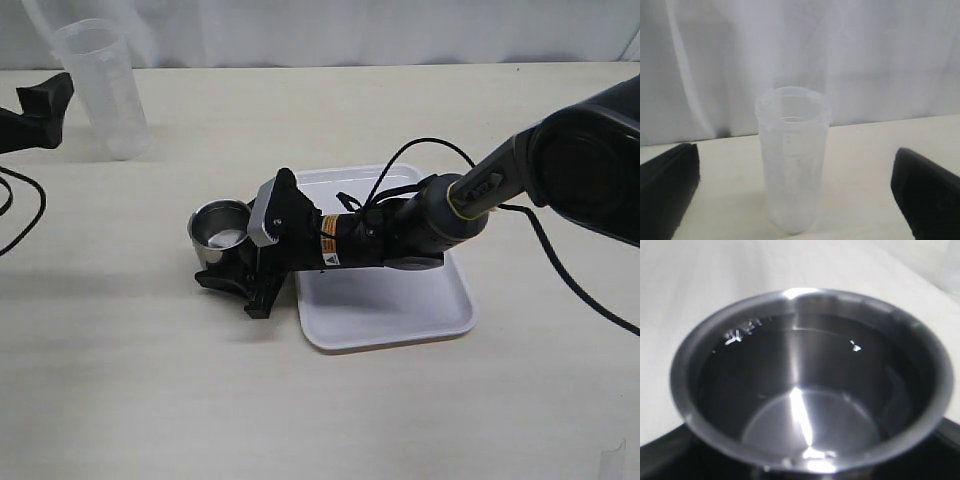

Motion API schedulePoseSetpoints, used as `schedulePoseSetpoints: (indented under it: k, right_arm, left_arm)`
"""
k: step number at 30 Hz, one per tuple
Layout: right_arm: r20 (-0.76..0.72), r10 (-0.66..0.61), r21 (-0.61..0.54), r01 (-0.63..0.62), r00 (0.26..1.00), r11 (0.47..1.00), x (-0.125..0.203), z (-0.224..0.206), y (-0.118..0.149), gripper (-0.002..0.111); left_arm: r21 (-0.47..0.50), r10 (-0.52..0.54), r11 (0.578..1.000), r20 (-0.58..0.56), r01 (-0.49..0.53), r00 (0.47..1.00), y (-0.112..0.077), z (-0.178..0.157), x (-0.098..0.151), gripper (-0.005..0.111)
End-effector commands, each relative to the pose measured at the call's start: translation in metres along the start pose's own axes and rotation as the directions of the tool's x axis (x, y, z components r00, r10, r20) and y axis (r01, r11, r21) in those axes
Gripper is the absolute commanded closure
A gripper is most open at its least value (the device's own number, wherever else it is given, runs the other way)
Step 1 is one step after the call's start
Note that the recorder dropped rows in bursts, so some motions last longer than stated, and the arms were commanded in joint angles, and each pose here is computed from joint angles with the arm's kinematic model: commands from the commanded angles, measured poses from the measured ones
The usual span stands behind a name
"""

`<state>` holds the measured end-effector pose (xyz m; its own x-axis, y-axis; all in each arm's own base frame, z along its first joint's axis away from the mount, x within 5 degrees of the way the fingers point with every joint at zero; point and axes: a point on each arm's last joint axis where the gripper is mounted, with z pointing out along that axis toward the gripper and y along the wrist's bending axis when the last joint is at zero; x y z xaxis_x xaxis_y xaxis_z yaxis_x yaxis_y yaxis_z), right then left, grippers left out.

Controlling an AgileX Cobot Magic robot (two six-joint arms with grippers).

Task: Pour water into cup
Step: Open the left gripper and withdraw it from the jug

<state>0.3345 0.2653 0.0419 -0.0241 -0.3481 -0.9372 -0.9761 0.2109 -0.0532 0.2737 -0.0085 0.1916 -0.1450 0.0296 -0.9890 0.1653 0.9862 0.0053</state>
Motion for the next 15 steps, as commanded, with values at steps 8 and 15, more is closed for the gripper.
schedulePoseSetpoints:
  k: [8, 15]
  right_arm:
    - [-0.018, -0.014, -0.001, 0.014, 1.000, 1.000, 0.000, 0.000, 0.000, 0.104]
    - [-0.018, -0.014, -0.001, 0.014, 1.000, 1.000, 0.000, 0.000, 0.000, 0.104]
  left_arm:
    - [-0.071, -0.077, 0.995, -0.020, 0.075, 0.997, -0.003, -0.054, -0.041, 0.010]
    - [-0.106, -0.090, 0.990, -0.015, 0.088, 0.996, -0.006, -0.090, -0.064, 0.010]
